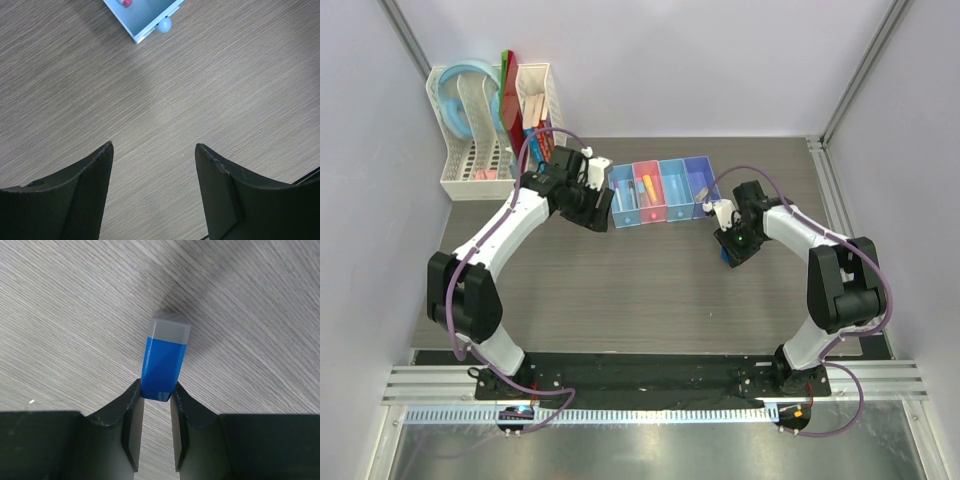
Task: Sort the stationery into containers
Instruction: Move the stapler to the center of the board.
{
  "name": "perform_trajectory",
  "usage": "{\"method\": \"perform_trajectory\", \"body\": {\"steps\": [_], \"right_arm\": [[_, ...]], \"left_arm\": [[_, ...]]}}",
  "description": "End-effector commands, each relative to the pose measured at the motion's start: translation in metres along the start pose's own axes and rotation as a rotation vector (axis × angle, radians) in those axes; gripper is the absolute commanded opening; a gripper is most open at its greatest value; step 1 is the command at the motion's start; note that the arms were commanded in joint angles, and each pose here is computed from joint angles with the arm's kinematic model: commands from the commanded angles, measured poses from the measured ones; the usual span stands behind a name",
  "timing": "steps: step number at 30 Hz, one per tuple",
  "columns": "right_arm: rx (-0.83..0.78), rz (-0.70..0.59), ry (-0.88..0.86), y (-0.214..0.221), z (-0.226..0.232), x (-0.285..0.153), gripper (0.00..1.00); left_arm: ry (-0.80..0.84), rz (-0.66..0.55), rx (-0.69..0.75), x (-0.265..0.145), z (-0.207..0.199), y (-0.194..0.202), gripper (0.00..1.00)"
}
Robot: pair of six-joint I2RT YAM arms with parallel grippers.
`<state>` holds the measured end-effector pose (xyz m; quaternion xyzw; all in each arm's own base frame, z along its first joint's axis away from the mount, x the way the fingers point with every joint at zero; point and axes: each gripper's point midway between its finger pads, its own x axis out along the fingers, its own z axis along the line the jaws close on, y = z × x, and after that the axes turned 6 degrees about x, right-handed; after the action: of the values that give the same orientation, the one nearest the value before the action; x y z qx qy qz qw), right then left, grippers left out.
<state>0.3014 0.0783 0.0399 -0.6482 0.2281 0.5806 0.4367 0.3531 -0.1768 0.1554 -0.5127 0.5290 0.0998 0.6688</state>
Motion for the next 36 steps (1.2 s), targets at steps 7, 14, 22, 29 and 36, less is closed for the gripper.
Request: {"method": "perform_trajectory", "body": {"steps": [7,14,22,29,36], "right_arm": [[-0.011,-0.084,0.034,-0.023,-0.002,-0.021,0.32],[-0.016,-0.082,0.033,-0.023,-0.001,-0.021,0.32],[-0.015,-0.077,0.036,-0.022,-0.001,-0.021,0.32],[0.009,-0.095,0.035,-0.017,0.003,-0.016,0.42],[0.056,-0.129,0.071,-0.011,0.001,-0.012,0.45]], "left_arm": [[0.018,-0.045,0.003,-0.006,-0.002,-0.008,0.67],[0.021,-0.048,-0.001,-0.007,-0.003,-0.008,0.67],[0.027,-0.049,-0.003,-0.007,-0.003,-0.009,0.67],[0.030,-0.048,-0.006,-0.008,-0.003,-0.007,0.67],[0.028,-0.048,-0.004,-0.009,-0.002,-0.006,0.67]]}}
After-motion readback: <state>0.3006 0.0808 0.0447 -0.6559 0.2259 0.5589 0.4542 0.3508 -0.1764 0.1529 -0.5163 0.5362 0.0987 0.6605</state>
